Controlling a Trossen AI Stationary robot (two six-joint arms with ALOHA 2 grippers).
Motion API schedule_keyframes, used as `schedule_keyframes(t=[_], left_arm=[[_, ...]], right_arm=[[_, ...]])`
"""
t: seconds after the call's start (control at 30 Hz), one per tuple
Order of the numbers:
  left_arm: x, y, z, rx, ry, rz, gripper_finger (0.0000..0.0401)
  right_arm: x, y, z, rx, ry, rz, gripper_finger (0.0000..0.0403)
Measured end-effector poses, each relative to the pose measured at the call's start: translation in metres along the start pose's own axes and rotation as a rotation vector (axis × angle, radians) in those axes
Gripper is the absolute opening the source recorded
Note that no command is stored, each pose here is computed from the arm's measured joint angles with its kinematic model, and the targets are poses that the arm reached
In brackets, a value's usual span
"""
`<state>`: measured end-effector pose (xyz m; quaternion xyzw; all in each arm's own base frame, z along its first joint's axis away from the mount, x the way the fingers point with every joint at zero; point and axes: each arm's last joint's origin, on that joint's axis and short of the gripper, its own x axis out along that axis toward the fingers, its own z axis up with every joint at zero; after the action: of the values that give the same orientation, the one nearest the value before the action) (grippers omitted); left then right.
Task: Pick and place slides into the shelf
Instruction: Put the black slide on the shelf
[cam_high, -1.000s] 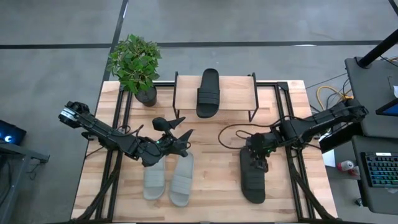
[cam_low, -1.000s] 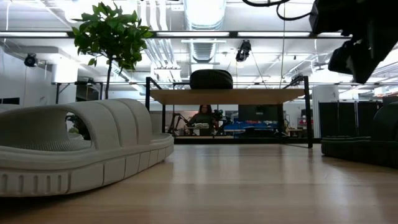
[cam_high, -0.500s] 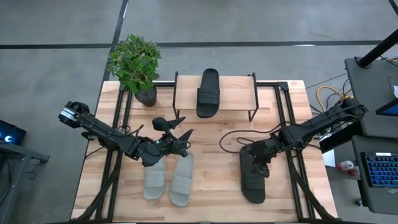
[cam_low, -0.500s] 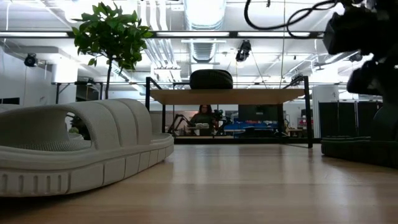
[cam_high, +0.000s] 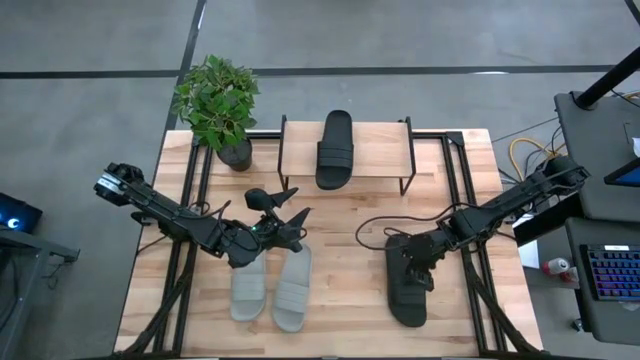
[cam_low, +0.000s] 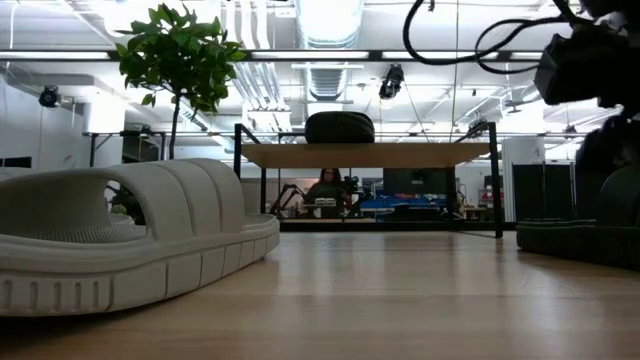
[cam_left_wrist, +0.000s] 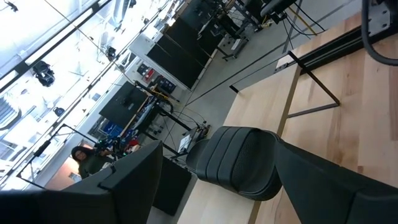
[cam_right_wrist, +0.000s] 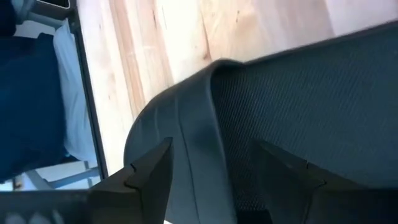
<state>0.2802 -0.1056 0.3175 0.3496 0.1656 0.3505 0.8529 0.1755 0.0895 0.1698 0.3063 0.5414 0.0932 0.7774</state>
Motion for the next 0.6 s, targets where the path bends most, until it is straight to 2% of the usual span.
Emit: schedule_keyframes(t=[0.2, 0.6], left_arm=[[0.0000, -0.0003, -0.0003, 0.000, 0.000, 0.000, 0.0291], [0.0000, -0.0006, -0.0006, -0.013, 0.000, -0.001, 0.0291]], right_arm=[[0.0047, -0.0026, -0.0066, 0.014, 0.012, 0.004, 0.0203], [0.0054, 0.0014, -0.0038, 0.006, -0.023, 0.038, 0.0203]])
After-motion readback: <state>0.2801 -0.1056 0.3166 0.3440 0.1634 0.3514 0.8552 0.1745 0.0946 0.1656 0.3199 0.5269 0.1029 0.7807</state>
